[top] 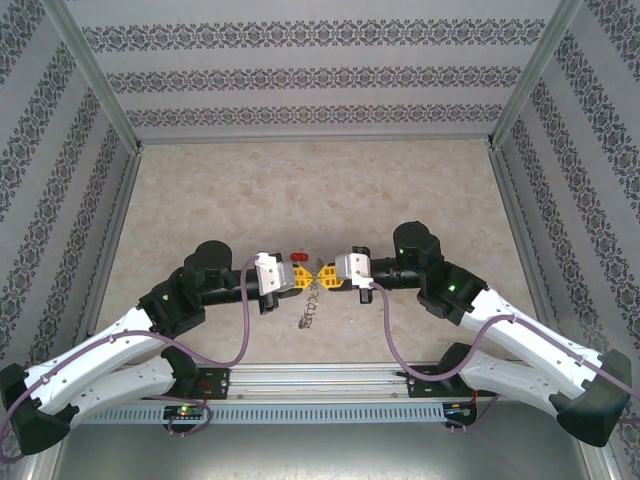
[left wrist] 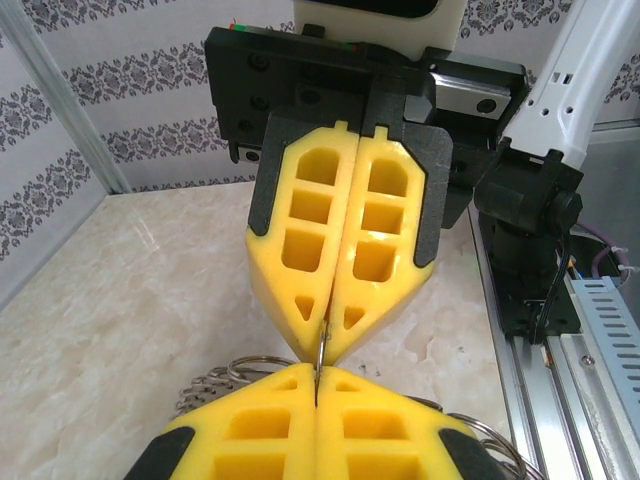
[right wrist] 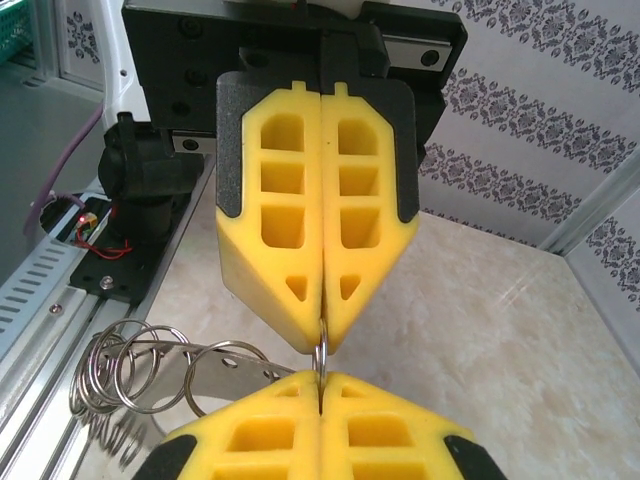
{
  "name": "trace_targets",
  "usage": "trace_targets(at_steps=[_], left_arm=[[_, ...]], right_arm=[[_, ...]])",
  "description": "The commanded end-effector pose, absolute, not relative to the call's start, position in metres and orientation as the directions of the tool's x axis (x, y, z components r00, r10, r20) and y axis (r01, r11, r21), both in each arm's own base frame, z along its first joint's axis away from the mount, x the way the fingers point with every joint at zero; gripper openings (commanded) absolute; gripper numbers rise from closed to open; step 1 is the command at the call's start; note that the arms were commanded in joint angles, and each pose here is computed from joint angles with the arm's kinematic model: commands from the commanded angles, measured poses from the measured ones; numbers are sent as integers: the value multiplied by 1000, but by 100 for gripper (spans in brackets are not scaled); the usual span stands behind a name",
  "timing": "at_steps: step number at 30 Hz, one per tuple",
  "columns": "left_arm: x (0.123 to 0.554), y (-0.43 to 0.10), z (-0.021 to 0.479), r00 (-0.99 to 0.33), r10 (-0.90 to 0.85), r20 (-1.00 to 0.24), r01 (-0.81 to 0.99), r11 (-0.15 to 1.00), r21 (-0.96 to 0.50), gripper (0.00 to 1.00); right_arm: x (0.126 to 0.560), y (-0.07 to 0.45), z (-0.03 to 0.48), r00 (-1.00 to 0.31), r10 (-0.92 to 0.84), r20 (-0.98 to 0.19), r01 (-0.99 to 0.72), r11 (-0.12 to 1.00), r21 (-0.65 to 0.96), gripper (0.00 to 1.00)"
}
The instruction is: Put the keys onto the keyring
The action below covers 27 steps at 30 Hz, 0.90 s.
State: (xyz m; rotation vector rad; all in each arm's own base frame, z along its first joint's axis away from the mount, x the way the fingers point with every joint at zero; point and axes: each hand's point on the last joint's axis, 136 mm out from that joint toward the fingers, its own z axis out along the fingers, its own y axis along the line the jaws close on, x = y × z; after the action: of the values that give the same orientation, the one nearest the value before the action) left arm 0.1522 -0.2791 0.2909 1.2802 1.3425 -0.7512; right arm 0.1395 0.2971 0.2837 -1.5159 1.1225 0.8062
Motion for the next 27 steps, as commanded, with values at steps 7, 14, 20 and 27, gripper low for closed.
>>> trace_targets(at_steps=[7, 14, 20, 27], left_arm=[[140, -279, 305, 205, 183, -962, 948, 206, 241, 21], [137, -276, 310, 216, 156, -964, 947, 208, 246, 20], [136, -276, 308, 214, 159, -964, 949, 200, 243, 19], [135, -277, 309, 212, 155, -965, 950, 201, 241, 14]], right_arm=[[119, 305, 303, 372, -103, -923, -926, -114, -360, 0], [115, 308, 305, 350, -75, -934, -930, -147, -337, 0], [113, 309, 307, 347, -57, -936, -929, -155, -335, 0], [110, 309, 309, 344, -38, -938, -928, -169, -333, 0]])
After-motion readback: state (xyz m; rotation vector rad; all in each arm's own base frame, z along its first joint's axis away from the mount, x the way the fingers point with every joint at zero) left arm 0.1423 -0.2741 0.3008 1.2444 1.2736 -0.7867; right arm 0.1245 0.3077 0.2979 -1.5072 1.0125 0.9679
